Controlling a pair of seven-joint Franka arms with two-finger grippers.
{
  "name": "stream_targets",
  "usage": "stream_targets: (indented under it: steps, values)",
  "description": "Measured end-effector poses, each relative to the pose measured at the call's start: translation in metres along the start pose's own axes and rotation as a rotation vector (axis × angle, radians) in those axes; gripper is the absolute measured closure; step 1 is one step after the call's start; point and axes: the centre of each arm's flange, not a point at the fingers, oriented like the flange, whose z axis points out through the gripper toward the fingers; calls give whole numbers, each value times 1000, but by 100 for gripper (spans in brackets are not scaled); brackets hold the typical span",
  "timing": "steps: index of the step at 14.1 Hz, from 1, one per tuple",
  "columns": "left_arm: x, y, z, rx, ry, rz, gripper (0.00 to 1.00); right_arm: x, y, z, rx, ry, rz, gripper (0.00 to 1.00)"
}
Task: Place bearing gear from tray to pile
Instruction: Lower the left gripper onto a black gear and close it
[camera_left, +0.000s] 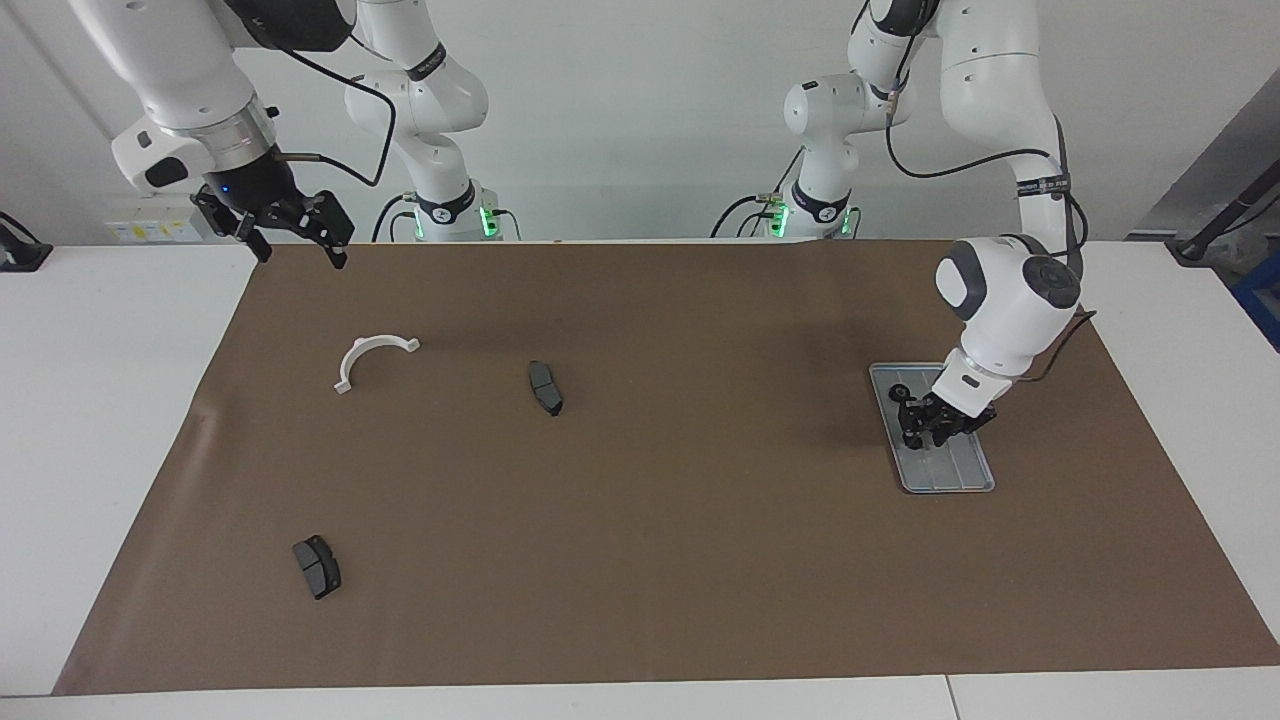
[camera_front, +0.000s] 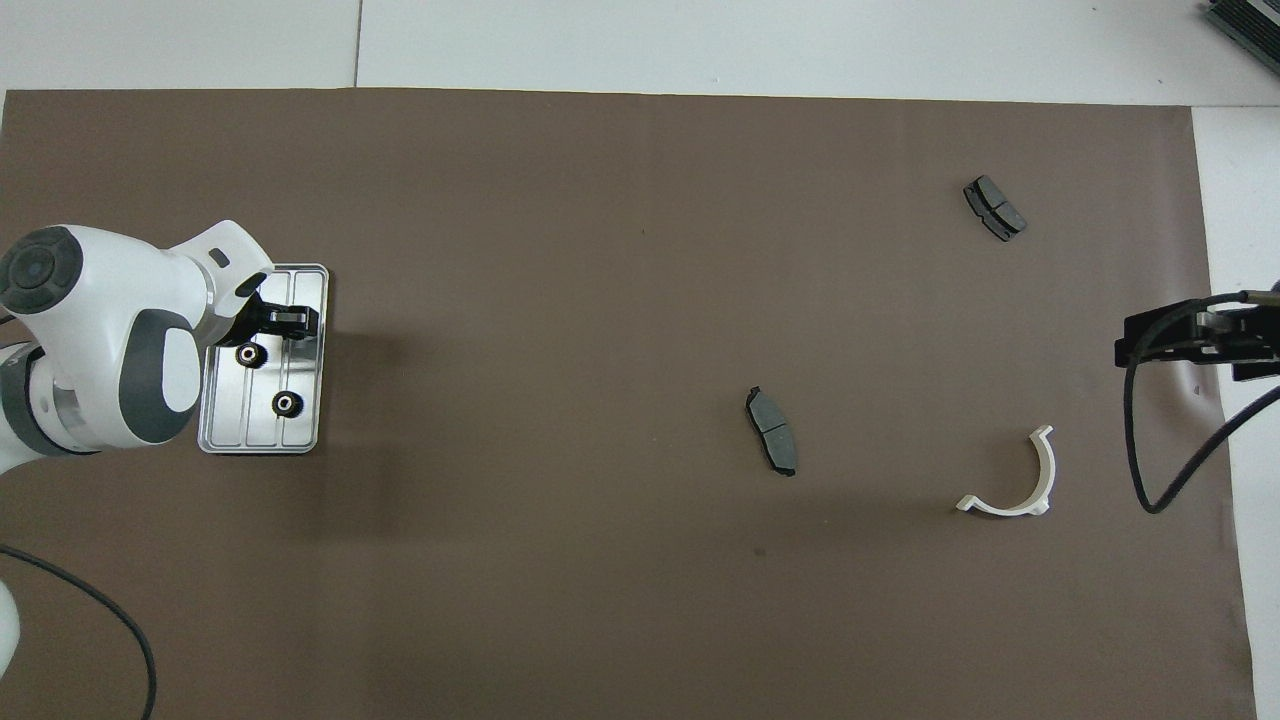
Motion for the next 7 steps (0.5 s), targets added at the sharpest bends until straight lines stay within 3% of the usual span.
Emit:
stream_targets:
  steps: [7]
  values:
    - [-6, -1, 8, 1, -2, -3, 53, 0, 0, 0, 0, 0, 0, 0]
